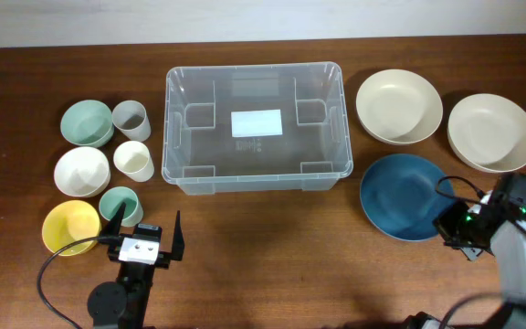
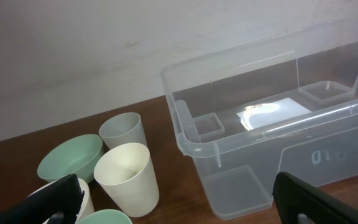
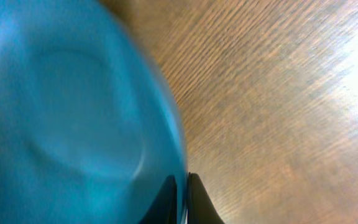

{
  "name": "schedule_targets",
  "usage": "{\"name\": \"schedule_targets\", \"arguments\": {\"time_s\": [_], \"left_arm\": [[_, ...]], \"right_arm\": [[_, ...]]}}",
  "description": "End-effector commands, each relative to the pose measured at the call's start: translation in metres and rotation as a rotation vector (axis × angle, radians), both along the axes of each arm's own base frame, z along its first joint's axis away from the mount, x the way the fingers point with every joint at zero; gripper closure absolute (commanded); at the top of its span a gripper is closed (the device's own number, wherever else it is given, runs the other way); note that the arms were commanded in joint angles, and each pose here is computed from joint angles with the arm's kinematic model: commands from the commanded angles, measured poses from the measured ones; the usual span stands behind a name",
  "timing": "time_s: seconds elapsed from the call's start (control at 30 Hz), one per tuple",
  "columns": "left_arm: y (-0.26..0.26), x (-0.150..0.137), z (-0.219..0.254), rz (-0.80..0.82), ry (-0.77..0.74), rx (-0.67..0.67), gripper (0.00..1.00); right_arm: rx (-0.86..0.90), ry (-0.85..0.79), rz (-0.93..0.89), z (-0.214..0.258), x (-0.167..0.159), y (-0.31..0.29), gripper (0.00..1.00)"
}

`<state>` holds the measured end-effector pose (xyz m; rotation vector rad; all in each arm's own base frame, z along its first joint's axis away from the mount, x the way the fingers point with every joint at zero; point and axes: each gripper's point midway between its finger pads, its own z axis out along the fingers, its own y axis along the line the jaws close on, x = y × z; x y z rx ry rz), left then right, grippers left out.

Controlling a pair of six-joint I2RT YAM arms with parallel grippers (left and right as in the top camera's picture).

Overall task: Pack container
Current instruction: 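Slide the right gripper along the blue bowl rim and grip it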

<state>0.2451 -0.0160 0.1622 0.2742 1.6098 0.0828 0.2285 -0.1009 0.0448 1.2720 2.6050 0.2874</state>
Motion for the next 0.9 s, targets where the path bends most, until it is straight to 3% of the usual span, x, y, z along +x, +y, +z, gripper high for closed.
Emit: {"name": "schedule_targets", "arguments": {"time_s": [0.0,0.17,0.3,0.37,0.4,0.47,0.67,0.87], "left_arm": [[0.002,0.0,-0.002,0.009,0.0,0.008,0.0],[0.002,0.0,-0.002,0.009,0.0,0.008,0.0],[0.002,0.0,-0.002,0.009,0.0,0.008,0.0],[0.002,0.0,-0.002,0.009,0.0,0.008,0.0],[0.002,0.0,-0.002,0.009,0.0,0.008,0.0],[0.002,0.0,-0.002,0.009,0.0,0.008,0.0],[0.002,0.0,-0.002,0.009,0.0,0.008,0.0],[0.002,0.0,-0.002,0.009,0.0,0.008,0.0]], "right_arm": [[-0.08,-0.127,-0.015,0.05,0.009,-0.008,0.97],[-0.18,-0.285,-0.015,0.125,-0.001,-0.001,0.96],[-0.249,-0.365,-0.023,0.156,-0.008,0.0,0.96],[-0.287,-0.332,-0.061,0.154,-0.017,-0.007,0.55],[-0.29,-0.304,-0.087,0.15,-0.021,-0.009,0.43],[-0.268,-0.251,-0.09,0.134,-0.024,-0.009,0.3],[-0.15,-0.075,-0.075,0.058,-0.026,-0.006,0.27],[-0.038,-0.044,-0.049,0.016,-0.006,-0.001,0.27]]}}
